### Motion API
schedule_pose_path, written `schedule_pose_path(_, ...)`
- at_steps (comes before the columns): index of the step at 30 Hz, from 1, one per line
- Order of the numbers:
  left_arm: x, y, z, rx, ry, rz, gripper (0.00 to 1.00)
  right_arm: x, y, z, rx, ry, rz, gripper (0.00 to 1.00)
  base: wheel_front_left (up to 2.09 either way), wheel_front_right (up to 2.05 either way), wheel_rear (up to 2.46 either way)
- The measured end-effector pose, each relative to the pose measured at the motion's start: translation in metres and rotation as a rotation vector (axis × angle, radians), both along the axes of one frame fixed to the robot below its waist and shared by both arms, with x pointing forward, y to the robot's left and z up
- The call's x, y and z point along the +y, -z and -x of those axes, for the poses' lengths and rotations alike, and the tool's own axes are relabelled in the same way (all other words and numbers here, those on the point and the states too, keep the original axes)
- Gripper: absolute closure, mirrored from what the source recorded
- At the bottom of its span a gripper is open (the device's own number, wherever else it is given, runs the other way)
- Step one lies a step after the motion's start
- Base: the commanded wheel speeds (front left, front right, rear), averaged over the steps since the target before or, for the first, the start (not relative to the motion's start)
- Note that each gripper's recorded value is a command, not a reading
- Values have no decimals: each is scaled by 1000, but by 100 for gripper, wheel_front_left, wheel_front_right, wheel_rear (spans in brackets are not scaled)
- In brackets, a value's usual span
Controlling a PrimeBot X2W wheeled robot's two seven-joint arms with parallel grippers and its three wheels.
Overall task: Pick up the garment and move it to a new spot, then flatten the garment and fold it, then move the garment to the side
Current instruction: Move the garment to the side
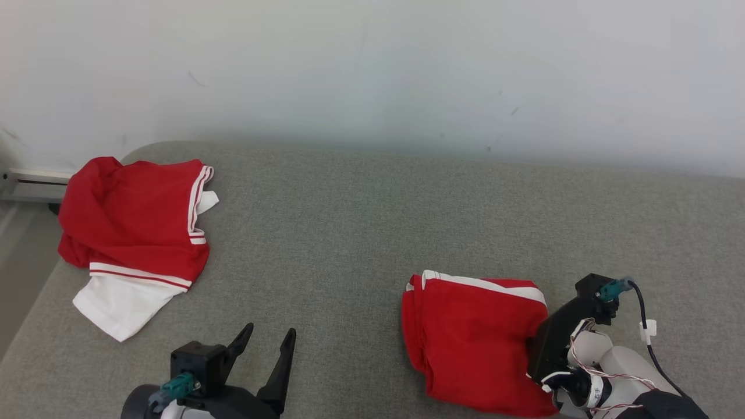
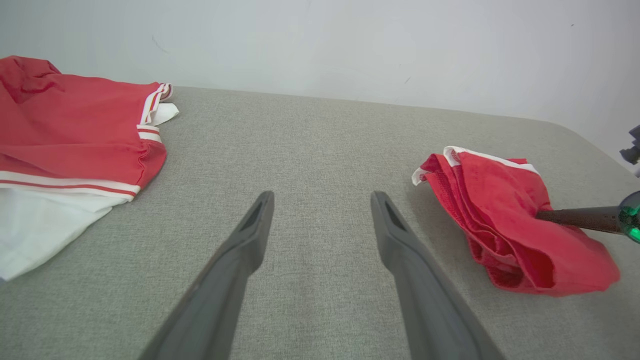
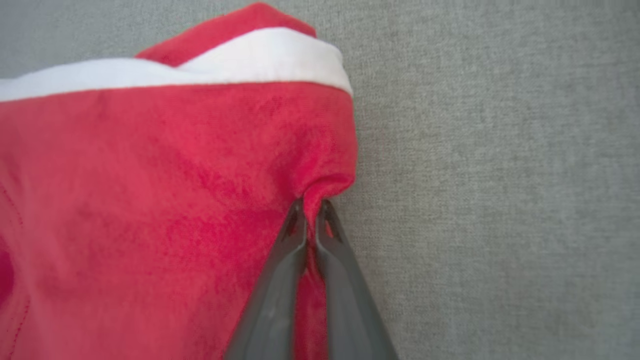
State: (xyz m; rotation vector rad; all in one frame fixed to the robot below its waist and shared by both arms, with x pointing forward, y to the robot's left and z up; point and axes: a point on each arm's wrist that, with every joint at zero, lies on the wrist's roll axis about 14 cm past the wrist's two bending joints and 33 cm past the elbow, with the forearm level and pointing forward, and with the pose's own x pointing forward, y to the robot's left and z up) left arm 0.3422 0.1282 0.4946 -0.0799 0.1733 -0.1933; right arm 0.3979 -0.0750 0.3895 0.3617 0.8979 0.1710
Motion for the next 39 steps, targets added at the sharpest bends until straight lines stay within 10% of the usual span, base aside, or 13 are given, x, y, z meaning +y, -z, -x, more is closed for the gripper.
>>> schedule_pose_path(39,10,11,-21,38,11,-54,0,-259,-35,-50,-105,114,580,100,0,0,0)
